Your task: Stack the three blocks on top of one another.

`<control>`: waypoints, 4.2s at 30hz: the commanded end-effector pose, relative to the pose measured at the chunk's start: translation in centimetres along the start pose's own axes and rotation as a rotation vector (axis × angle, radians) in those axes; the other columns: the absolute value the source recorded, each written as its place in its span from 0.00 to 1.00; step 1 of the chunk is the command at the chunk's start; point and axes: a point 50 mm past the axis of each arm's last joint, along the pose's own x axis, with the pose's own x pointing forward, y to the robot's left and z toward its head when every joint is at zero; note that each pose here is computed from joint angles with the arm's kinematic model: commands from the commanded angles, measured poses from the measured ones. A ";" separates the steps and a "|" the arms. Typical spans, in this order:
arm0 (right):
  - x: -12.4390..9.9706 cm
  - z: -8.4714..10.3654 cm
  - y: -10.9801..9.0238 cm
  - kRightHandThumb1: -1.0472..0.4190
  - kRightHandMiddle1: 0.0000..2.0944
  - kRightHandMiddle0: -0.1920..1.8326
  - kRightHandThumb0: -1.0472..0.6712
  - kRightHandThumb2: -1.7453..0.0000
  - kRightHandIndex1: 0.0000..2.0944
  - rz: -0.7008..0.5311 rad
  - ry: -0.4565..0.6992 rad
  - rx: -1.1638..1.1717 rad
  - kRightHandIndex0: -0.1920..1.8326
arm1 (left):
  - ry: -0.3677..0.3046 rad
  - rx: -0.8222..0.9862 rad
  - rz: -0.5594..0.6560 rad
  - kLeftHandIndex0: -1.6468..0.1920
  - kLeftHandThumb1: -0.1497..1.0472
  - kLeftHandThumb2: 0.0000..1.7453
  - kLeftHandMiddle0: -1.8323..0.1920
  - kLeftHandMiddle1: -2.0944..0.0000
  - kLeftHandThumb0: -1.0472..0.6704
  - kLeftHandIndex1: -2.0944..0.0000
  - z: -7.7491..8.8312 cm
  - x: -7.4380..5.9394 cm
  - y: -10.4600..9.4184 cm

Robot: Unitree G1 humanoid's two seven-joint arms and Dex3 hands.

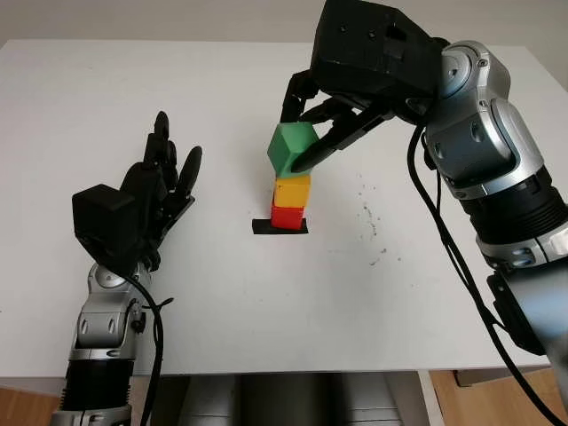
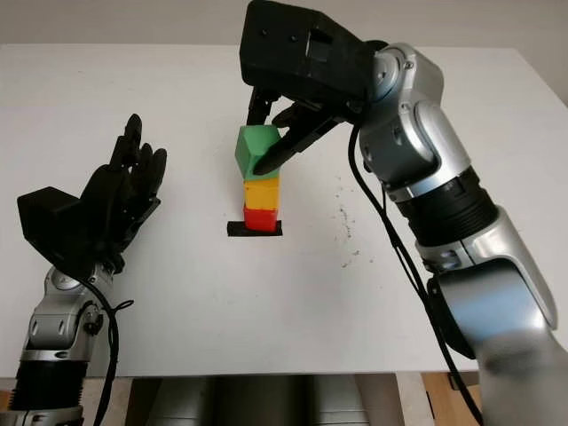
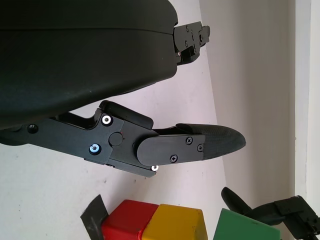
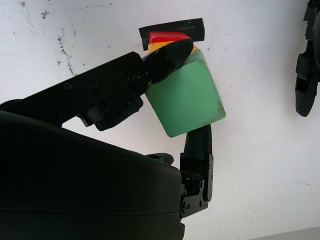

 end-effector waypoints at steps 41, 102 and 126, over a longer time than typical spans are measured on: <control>0.3 -0.4 0.7 0.01 0.77 0.16 0.39 0.97 0.02 0.021 0.020 -0.103 0.25 | 0.013 -0.024 0.003 0.99 1.00 0.25 1.00 0.98 0.21 0.97 -0.3 -0.4 -0.2; -4.1 -4.8 -1.7 0.00 0.00 0.00 0.17 0.68 0.00 -0.313 -0.415 0.311 0.00 | 0.008 -0.006 0.017 0.99 1.00 0.24 1.00 0.98 0.19 0.98 -0.3 -0.4 0.8; 0.7 -13.0 11.3 0.00 0.00 0.00 0.17 0.56 0.00 -0.538 -0.318 0.944 0.00 | -0.100 -0.104 0.061 0.99 1.00 0.28 1.00 0.99 0.18 0.98 -0.6 -1.7 1.1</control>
